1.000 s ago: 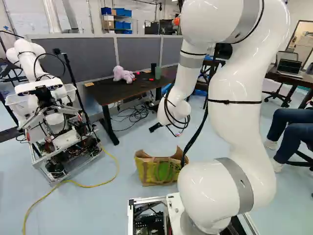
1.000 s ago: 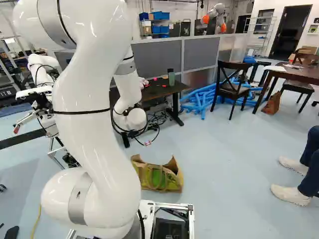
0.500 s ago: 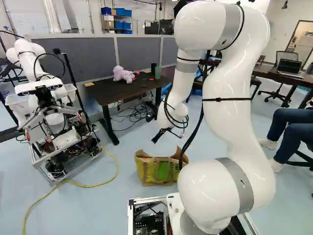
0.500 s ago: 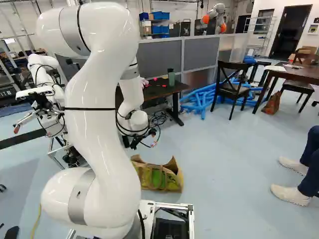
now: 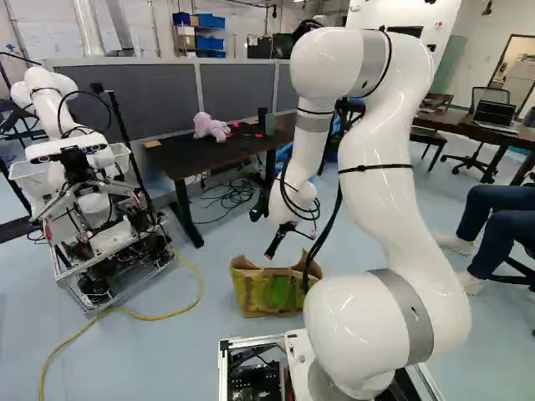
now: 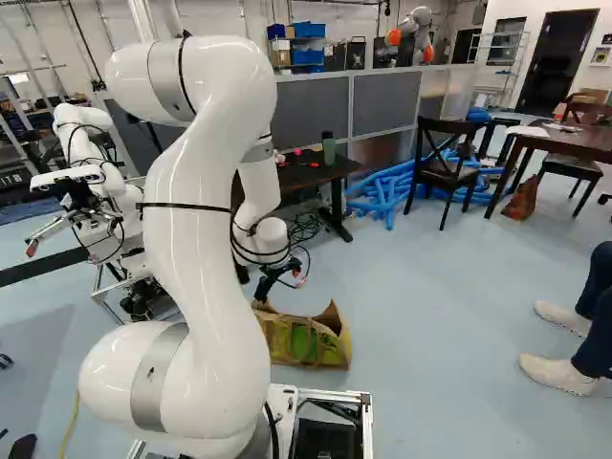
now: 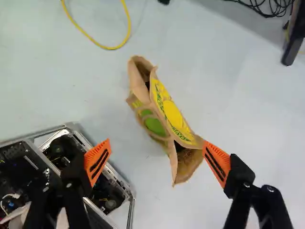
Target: Pick up the bag on the ground and place it on the table
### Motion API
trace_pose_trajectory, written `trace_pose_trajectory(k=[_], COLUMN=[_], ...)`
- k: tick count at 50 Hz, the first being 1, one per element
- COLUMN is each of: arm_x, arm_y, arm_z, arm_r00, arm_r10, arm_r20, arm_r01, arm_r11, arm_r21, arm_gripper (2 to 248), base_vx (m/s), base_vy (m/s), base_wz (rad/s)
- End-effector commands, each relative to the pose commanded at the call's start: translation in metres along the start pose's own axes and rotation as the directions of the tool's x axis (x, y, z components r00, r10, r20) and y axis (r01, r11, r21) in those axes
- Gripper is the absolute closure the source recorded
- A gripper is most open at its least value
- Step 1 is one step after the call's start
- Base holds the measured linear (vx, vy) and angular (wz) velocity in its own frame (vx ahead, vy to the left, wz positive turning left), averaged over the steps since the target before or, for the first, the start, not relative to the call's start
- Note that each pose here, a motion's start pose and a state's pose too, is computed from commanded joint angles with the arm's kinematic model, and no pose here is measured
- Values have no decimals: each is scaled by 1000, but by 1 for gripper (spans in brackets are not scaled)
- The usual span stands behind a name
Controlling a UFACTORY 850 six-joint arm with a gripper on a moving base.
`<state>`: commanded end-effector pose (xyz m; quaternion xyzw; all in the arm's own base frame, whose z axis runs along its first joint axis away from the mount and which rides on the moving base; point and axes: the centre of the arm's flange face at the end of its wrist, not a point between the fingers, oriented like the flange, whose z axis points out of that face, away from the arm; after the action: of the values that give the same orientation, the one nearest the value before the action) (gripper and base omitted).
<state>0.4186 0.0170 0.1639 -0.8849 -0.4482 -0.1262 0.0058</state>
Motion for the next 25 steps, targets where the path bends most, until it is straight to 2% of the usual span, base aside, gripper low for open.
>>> trace_pose_trajectory(k=[9,25], arm_x=[-5,-11], arm_y=[9,35], arm_z=[14,40], arm_r00=[999,996], arm_r10=[-25,-86], arm_r20=[29,29], arm_r01=[25,85], arm_r11=[999,996], arm_r21=[23,39], arm_gripper=[3,3], base_vx=[0,0], base_vy=[0,0], base_wz=[0,0])
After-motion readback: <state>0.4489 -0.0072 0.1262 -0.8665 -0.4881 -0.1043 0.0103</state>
